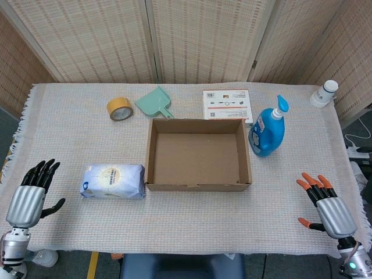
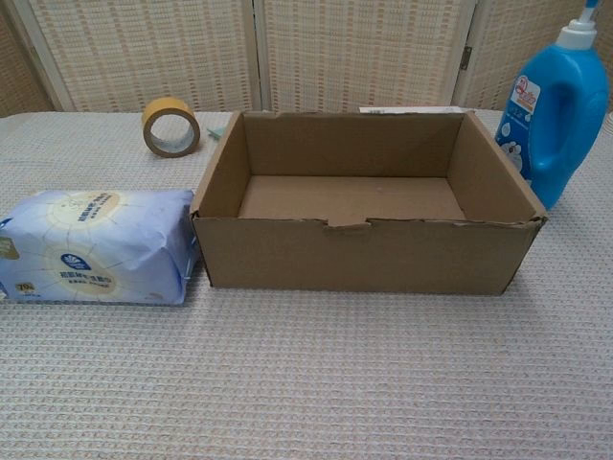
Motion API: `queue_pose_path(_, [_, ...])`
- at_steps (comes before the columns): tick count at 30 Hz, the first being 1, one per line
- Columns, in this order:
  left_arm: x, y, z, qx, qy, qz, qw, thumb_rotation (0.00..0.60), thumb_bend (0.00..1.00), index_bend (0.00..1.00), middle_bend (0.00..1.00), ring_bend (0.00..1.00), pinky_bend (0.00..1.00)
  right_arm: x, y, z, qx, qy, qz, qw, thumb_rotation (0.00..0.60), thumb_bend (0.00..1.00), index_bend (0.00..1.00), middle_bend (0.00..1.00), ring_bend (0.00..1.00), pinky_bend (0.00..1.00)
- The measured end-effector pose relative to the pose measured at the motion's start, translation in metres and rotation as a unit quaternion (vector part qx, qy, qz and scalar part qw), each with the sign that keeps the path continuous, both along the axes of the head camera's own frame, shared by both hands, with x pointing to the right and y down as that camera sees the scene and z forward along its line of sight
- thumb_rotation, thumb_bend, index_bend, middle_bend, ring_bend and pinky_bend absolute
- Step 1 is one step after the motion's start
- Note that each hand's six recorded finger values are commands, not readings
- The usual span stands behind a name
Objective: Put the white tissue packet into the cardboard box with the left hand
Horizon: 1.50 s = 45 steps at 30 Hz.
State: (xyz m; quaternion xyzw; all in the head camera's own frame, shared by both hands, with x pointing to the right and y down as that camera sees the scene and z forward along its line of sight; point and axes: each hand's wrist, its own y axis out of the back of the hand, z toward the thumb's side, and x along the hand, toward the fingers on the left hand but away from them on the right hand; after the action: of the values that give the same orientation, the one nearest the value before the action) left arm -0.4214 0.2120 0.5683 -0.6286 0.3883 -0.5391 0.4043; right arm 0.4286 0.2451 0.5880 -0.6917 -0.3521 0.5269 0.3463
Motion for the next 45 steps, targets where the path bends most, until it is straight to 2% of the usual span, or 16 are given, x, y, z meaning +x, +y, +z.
queue_pose_path(14, [-0.002,0.0,-0.007,-0.001,-0.001,-0.002,1.0,0.6,0.21,0.0,0.01,0.0,0.13,-0.003,0.001,0.0,-0.003,-0.007,-0.003,1.0,0.6,0.0,0.12,0.0,0.0,0.0])
queue_pose_path(19, [-0.002,-0.002,-0.011,-0.014,-0.003,0.002,0.9999,0.6,0.2,0.0,0.0,0.0,0.13,-0.001,0.0,0.002,-0.006,-0.003,0.0,1.0,0.6,0.0,0.12,0.0,0.0,0.0])
queue_pose_path(27, [0.006,-0.004,-0.016,-0.031,0.017,0.0,0.9994,0.6,0.2,0.0,0.0,0.0,0.13,0.0,-0.001,0.002,-0.007,-0.003,0.002,1.0,0.6,0.0,0.12,0.0,0.0,0.0])
queue_pose_path(37, [0.041,-0.003,-0.008,-0.07,0.054,0.02,0.9959,0.6,0.2,0.0,0.0,0.0,0.11,0.0,0.0,0.005,-0.011,-0.001,0.001,0.9999,0.6,0.0,0.12,0.0,0.0,0.0])
queue_pose_path(45, [0.083,-0.004,0.01,-0.132,0.048,0.056,0.9885,0.6,0.2,0.0,0.0,0.0,0.09,0.0,0.0,0.004,-0.009,-0.002,0.001,1.0,0.6,0.0,0.12,0.0,0.0,0.0])
